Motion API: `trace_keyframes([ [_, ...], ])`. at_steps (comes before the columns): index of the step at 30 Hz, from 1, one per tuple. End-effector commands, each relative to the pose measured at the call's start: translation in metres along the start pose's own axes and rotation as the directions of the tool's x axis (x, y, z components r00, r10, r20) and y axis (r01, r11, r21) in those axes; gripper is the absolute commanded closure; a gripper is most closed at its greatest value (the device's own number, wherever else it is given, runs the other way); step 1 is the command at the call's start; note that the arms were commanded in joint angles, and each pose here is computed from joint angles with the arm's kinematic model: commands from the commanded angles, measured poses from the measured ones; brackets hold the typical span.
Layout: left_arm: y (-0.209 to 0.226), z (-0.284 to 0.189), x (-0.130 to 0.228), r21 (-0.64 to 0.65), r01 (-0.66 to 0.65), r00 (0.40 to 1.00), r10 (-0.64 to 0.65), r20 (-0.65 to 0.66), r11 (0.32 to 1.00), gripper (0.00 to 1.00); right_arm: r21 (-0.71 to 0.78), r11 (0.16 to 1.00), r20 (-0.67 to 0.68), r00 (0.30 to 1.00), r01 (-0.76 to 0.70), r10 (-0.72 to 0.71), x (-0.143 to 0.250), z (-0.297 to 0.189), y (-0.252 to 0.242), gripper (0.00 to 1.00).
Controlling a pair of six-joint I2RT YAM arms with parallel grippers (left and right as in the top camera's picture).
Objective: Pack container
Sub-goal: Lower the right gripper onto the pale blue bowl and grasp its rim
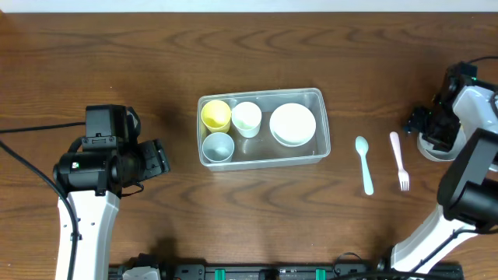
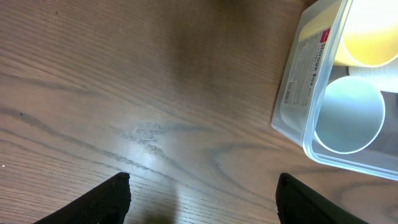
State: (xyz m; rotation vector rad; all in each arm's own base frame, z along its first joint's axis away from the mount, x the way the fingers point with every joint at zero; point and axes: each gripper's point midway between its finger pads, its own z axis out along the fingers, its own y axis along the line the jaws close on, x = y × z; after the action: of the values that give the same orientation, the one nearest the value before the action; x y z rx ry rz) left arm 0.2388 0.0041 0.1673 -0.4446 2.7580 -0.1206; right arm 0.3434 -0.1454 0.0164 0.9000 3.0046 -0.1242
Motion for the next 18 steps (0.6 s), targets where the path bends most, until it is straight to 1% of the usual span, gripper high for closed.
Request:
trace_keyframes([
  [1, 0.002, -0.004, -0.002, -0.009, 0.004, 1.000, -0.004, 0.014, 1.000, 0.25, 0.000, 1.000, -0.009, 1.000, 0.008, -0.008, 0.001, 0.004, 0.002, 0.42],
  [3, 0.002, -0.004, -0.002, -0.009, 0.004, 1.000, -0.004, 0.014, 1.000, 0.25, -0.001, 1.000, -0.003, 1.000, 0.007, -0.007, 0.000, 0.003, 0.003, 0.55],
  [4, 0.002, -0.004, -0.002, -0.009, 0.004, 1.000, -0.004, 0.014, 1.000, 0.25, -0.003, 1.000, -0.004, 1.000, 0.007, -0.007, 0.000, 0.003, 0.003, 0.66],
  [5, 0.002, -0.004, -0.002, -0.009, 0.004, 1.000, -0.004, 0.014, 1.000, 0.25, -0.005, 1.000, -0.004, 1.000, 0.007, -0.007, 0.000, 0.003, 0.003, 0.73],
  [7, 0.002, -0.004, -0.002, -0.009, 0.004, 1.000, -0.004, 0.014, 1.000, 0.25, -0.009, 1.000, -0.005, 1.000, 0.007, -0.007, 0.001, 0.003, 0.004, 0.92],
  [8, 0.002, -0.004, -0.002, -0.009, 0.004, 1.000, -0.004, 0.014, 1.000, 0.25, -0.012, 1.000, -0.006, 1.000, 0.007, -0.007, 0.001, 0.003, 0.004, 0.99],
  [11, 0.002, -0.004, -0.002, -0.009, 0.004, 1.000, -0.004, 0.014, 1.000, 0.25, -0.034, 0.999, -0.009, 1.000, 0.008, -0.008, 0.001, 0.002, 0.008, 0.99],
  [14, 0.002, -0.004, -0.002, -0.009, 0.004, 1.000, -0.004, 0.014, 1.000, 0.25, -0.102, 0.995, -0.006, 1.000, 0.024, -0.024, 0.002, -0.004, 0.020, 0.98],
  [16, 0.002, -0.004, -0.002, -0.009, 0.004, 1.000, -0.004, 0.014, 1.000, 0.25, -0.157, 0.986, 0.016, 0.998, 0.059, -0.057, 0.000, -0.015, 0.032, 0.98],
  [18, 0.002, -0.004, -0.002, -0.009, 0.004, 1.000, -0.004, 0.014, 1.000, 0.25, -0.168, 0.982, 0.051, 0.996, 0.083, -0.075, -0.001, -0.030, 0.039, 0.97],
])
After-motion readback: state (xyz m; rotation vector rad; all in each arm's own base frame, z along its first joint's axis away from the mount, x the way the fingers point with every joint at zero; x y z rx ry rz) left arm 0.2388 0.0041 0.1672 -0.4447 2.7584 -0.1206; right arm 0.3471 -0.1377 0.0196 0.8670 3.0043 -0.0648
